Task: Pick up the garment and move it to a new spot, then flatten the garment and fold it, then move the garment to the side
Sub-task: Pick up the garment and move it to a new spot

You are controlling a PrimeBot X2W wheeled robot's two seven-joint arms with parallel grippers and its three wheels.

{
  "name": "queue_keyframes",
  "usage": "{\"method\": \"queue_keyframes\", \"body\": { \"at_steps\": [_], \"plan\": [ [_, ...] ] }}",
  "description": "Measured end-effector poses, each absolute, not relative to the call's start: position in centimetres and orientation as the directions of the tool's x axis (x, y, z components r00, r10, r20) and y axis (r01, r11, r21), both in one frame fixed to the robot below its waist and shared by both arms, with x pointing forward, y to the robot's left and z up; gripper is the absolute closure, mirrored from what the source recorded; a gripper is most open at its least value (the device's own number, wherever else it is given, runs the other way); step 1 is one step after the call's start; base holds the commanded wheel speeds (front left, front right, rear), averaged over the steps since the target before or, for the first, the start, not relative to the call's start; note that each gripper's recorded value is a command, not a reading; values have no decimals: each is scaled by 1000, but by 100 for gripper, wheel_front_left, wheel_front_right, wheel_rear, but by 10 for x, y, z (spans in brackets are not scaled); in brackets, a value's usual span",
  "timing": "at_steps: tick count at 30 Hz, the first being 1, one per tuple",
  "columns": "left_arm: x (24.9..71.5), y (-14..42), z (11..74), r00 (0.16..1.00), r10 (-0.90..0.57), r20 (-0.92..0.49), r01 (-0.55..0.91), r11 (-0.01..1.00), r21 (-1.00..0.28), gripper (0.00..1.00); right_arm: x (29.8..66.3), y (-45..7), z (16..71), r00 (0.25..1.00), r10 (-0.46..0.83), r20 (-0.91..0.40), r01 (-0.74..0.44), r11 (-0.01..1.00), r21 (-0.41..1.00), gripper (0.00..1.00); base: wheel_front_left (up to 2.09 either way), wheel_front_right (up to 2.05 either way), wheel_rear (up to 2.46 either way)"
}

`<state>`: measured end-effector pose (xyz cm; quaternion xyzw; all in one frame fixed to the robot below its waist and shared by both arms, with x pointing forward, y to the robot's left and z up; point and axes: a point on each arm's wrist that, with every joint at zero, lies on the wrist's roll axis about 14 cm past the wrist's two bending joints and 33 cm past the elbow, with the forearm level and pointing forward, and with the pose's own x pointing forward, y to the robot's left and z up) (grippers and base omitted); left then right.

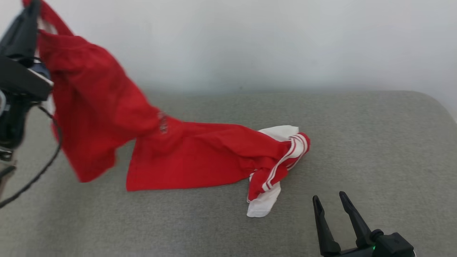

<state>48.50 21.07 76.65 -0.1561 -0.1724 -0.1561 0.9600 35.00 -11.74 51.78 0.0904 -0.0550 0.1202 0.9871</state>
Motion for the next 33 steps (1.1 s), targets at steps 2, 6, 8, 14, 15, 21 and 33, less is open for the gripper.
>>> {"method": "queue_keyframes", "body": {
  "at_steps": [2,6,8,14,15,21,33],
  "plan": [
    [482,232,768,905,-199,376,300,925,-234,100,354,-111,519,960,246,133,-266,950,164,0,0,0,0],
    [482,268,764,927,-114,357,197,959,-204,100,365,-98,524,946,288,148,-309,940,146,0,0,0,0],
    [485,286,751,944,-63,324,130,973,-190,100,370,-93,522,943,301,143,-321,936,144,0,0,0,0],
    [479,378,726,922,253,294,-180,950,-254,100,382,-82,513,935,334,120,-349,925,151,0,0,0,0],
    [476,388,726,911,283,301,-208,944,-258,100,383,-81,511,934,337,115,-352,923,153,0,0,0,0],
    [475,410,710,909,326,260,-248,924,-291,100,388,-78,503,933,347,95,-358,920,160,0,0,0,0],
    [486,384,570,958,277,-74,-286,906,-312,100,404,-70,491,924,376,73,-383,910,158,0,0,0,0]
  ]
}}
